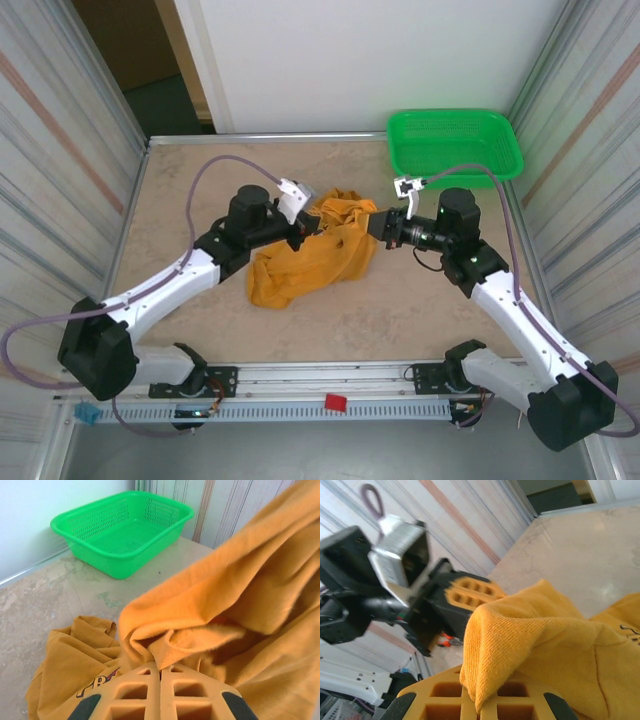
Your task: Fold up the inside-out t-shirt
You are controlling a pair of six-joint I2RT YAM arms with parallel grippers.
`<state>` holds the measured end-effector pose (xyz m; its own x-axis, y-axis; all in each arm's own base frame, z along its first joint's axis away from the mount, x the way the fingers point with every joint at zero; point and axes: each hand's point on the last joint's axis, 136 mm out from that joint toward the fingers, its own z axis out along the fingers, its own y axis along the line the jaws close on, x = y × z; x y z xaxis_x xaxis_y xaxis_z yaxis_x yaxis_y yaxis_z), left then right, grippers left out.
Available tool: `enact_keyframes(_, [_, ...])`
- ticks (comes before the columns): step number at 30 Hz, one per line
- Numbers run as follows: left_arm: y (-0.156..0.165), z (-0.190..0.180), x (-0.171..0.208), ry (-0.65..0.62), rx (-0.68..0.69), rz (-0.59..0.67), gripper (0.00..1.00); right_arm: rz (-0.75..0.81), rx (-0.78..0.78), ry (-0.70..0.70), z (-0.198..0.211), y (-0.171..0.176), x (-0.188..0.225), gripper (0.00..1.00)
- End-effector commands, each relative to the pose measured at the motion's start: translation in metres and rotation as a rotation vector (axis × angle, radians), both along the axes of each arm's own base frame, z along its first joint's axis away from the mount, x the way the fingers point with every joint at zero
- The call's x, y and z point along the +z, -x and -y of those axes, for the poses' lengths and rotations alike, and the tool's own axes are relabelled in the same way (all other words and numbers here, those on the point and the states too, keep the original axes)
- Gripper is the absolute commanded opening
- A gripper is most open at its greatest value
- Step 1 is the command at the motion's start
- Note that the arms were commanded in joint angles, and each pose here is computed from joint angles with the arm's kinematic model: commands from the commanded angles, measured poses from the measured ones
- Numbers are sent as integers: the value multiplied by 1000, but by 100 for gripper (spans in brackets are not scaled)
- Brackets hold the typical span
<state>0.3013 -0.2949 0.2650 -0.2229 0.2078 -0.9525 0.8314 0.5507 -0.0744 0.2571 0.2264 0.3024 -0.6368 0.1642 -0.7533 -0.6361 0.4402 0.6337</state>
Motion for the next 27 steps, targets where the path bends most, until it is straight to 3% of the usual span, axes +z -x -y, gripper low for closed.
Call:
enact_keyframes(1, [15,-7,53,163,-62,52,0,8,-27,-5,6,-7,-4,0])
enact_keyframes(5, [26,-20,76,305,-93,38,0,-74,-91,27,12,-27,-33,0])
enact_keyframes(7, [31,-23,86,359,-105,32,0,-119,-109,57,13,-33,-48,43])
enact_keyframes(8, [33,-24,90,376,-111,31,0,-140,-123,75,15,-36,-54,54])
enact_keyframes(10, [36,-25,98,414,-123,25,0,-162,-156,103,20,-38,-62,62])
enact_keyframes(16, [32,-31,105,504,-141,-20,0,-125,-182,110,26,-28,-44,62])
enact_keyframes(20, [30,-32,106,522,-152,-43,0,-78,-164,150,19,-17,-30,53])
enact_keyframes(27, [31,-31,111,519,-164,-50,0,-58,-165,222,6,-26,-36,61])
